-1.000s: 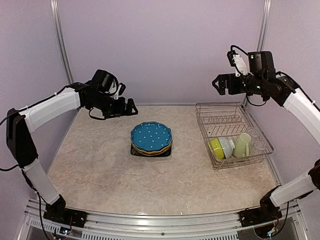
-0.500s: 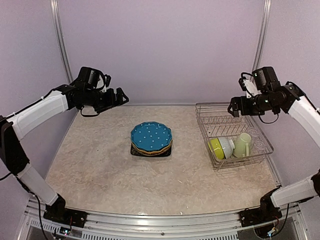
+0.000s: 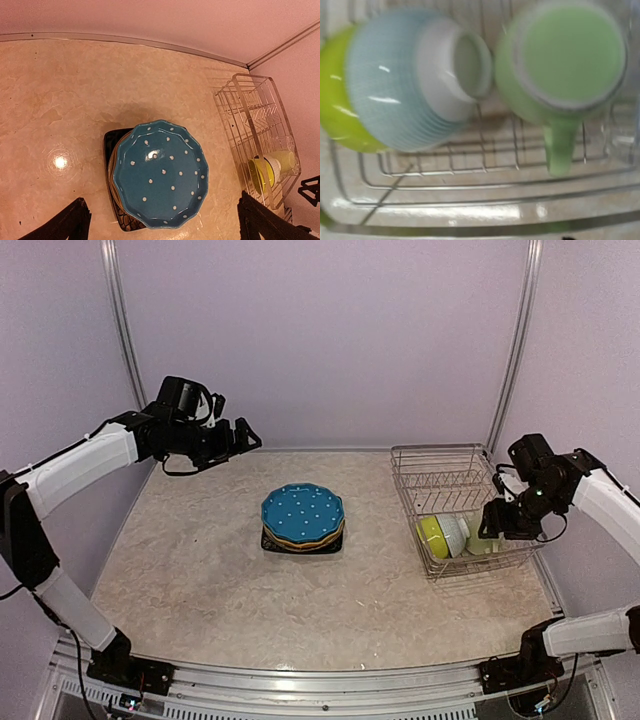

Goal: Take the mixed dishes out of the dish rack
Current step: Grab the cup from the dish rack.

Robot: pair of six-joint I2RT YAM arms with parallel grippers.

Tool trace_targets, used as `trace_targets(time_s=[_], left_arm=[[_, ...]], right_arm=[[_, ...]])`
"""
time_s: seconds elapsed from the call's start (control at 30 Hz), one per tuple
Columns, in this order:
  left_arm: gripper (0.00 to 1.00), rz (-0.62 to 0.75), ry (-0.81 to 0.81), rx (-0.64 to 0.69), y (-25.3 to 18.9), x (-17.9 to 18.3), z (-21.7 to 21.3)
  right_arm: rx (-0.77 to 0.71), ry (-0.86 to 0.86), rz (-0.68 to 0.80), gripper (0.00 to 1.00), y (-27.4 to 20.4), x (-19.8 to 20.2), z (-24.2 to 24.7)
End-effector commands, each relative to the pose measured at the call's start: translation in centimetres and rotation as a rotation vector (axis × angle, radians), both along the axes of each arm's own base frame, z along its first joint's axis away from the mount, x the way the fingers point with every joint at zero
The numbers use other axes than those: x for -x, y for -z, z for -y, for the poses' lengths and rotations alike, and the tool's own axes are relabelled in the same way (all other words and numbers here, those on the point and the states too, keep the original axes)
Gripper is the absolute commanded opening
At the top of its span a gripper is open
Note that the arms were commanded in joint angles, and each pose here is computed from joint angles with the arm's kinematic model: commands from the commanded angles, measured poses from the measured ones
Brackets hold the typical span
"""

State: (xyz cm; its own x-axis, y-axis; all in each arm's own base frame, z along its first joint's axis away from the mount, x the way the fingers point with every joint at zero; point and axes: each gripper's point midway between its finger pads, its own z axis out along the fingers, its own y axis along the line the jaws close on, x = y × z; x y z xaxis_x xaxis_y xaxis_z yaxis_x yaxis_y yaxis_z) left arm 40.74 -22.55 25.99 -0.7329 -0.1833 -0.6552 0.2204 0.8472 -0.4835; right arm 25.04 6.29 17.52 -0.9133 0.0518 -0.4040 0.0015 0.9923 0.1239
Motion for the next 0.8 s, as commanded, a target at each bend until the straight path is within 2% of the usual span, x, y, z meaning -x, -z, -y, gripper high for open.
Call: trace_targets(time_s=[0.0, 0.33, 0.77], left_arm=[[0.99, -0.008, 0.049, 0.029, 0.1, 0.0, 1.4], [0.99, 0.000, 0.060, 0.027, 0.1, 0.0, 1.6], [0.99, 0.018, 0.063, 0.019, 0.0, -0.5, 1.4]], right_arm=[[-0.025, 0.039, -0.031, 0.65, 1.2, -0.2, 0.6], [0.017, 0.075, -0.071, 0.56, 3.8, -2.2, 1.6], [0.116, 0.128, -0.075, 0.57, 5.8, -3.6, 3.7]])
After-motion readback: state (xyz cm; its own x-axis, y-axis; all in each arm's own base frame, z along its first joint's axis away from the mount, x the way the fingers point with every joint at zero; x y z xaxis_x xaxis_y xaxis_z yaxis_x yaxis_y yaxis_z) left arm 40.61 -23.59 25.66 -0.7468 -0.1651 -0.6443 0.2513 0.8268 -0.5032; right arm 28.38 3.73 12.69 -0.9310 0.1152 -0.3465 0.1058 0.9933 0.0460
